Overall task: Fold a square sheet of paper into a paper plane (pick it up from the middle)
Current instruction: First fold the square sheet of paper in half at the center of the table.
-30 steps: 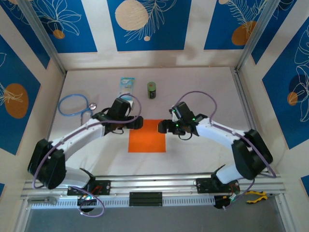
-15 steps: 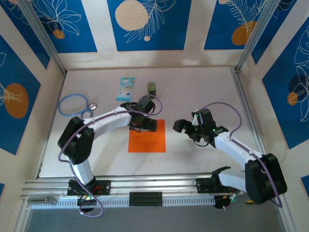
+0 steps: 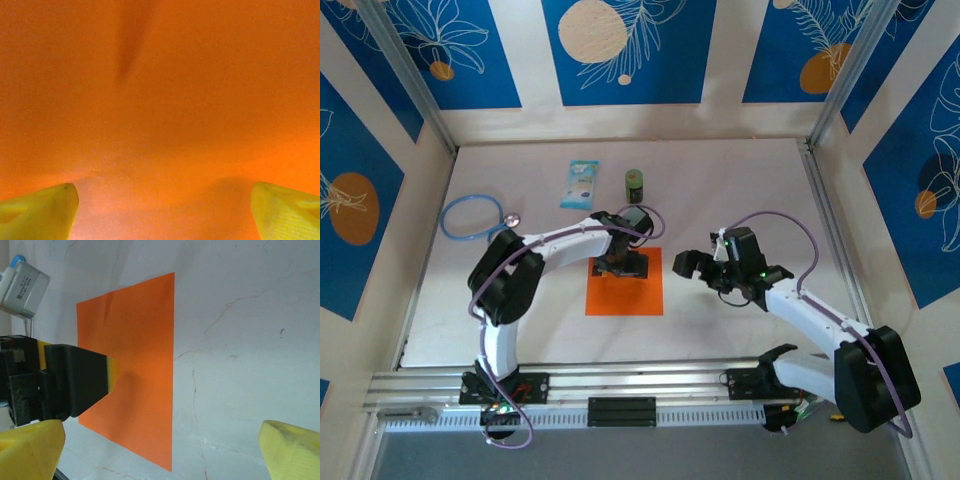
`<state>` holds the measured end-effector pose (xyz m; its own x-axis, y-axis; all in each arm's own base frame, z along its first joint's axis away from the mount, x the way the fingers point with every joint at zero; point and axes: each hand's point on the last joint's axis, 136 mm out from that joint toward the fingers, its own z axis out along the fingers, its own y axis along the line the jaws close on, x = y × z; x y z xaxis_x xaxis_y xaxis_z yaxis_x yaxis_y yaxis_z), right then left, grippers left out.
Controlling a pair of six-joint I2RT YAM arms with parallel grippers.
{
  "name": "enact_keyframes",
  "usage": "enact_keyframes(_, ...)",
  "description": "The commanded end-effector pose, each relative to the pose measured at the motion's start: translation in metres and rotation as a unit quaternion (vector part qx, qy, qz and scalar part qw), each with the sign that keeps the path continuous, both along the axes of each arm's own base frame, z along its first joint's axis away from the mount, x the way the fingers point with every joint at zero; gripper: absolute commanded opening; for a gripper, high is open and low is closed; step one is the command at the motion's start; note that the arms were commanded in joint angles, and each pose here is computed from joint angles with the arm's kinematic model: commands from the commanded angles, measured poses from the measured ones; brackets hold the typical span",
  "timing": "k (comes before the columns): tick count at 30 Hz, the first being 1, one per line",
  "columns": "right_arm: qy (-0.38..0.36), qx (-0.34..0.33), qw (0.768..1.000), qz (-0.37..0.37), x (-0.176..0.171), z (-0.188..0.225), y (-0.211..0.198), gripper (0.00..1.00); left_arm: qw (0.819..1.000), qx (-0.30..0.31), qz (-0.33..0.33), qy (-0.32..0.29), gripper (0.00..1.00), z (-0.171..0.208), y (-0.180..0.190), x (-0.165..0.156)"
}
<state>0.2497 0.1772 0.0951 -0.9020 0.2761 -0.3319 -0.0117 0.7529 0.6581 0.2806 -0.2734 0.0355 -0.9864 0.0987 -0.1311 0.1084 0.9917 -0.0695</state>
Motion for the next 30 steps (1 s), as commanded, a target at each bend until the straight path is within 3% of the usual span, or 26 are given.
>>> enact_keyframes(1,-0.002,-0.002,1.0,0.013,-0.003,-0.001,0.003,0.99,1.0,0.016,0.009,0.016,0.89,-0.001,0.0,-0.006)
enact_keyframes(30,0.018,0.0,0.998,0.053,-0.005,-0.004,0.023,0.99,0.998,0.033,0.04,0.035,0.93,-0.019,-0.004,-0.009)
